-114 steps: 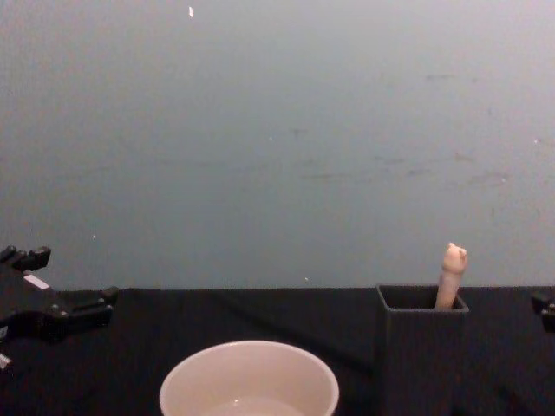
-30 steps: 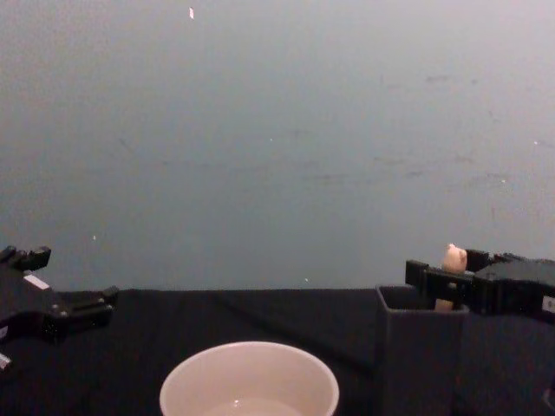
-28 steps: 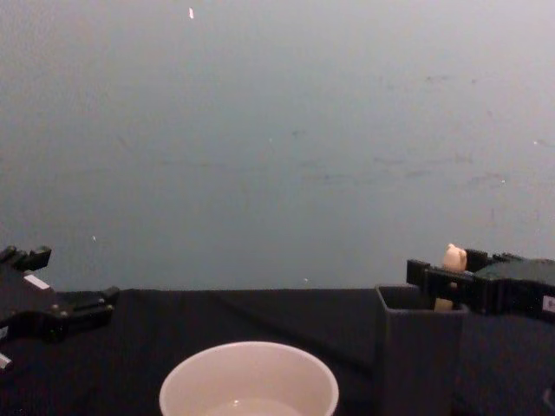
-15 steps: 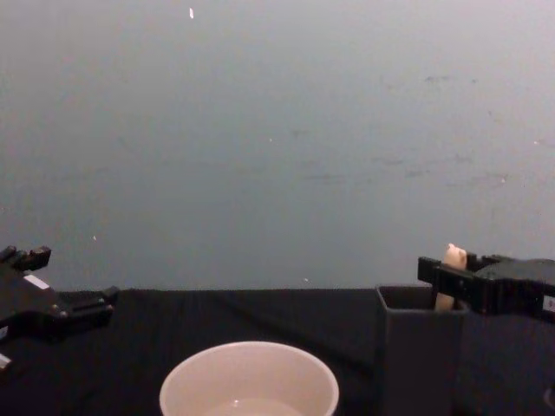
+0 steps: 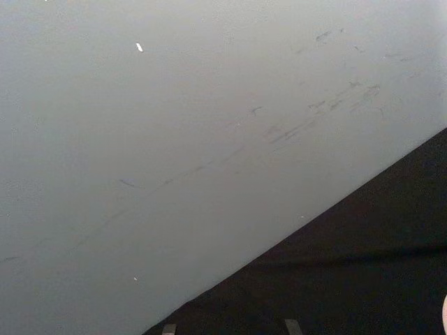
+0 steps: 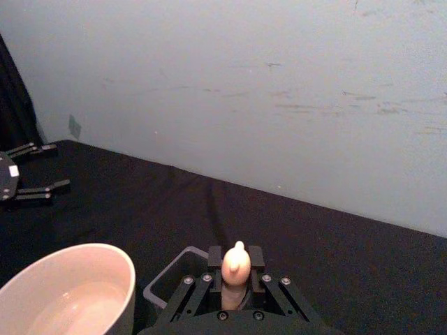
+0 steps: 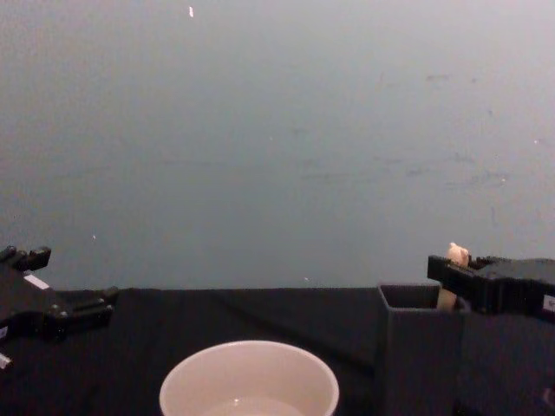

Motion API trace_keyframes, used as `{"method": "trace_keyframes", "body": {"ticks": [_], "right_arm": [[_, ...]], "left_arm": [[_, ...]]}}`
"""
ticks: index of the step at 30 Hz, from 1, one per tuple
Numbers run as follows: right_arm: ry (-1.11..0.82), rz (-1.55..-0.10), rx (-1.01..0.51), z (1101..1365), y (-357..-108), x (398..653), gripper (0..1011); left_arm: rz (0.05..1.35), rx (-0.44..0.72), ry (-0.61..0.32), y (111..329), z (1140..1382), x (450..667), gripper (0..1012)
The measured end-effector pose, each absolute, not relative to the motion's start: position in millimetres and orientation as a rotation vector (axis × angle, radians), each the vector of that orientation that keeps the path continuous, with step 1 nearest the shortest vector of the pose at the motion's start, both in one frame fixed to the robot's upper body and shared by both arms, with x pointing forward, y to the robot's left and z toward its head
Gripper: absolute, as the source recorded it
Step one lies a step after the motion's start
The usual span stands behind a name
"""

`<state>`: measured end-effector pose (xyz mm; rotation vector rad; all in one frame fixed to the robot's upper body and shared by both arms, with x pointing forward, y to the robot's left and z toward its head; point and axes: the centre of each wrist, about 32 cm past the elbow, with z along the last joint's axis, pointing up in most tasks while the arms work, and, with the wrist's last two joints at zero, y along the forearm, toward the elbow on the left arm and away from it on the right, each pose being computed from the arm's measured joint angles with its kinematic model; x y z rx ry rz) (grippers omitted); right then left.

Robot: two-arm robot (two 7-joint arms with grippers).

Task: Pick up the stirring spoon with one hand, stir inside the cup, then place it back in its original position.

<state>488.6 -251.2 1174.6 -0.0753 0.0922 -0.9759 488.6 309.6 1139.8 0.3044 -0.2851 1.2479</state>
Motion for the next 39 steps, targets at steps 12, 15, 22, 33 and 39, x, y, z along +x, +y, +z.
{"method": "trace_keyframes", "body": {"ticks": [12, 15, 22, 33, 39], "right_arm": [[0.078, -0.949, -0.021, 1188, -250, 487, 213], [0.069, -0.938, -0.001, 1194, -251, 487, 213], [0.03, -0.905, 0.064, 1214, -257, 489, 213], [-0.059, -0.884, 0.164, 1239, -263, 498, 213], [-0.091, -0.853, 0.19, 1242, -259, 506, 213]], "left_arm": [[1.248, 0.304, -0.285, 310, 1140, 489, 1001], [1.248, 0.305, -0.285, 310, 1140, 489, 1001], [1.248, 0.304, -0.285, 310, 1140, 489, 1001], [1.248, 0.305, -0.285, 310, 1140, 489, 1001], [1.248, 0.304, -0.285, 310, 1140, 489, 1001]]}}
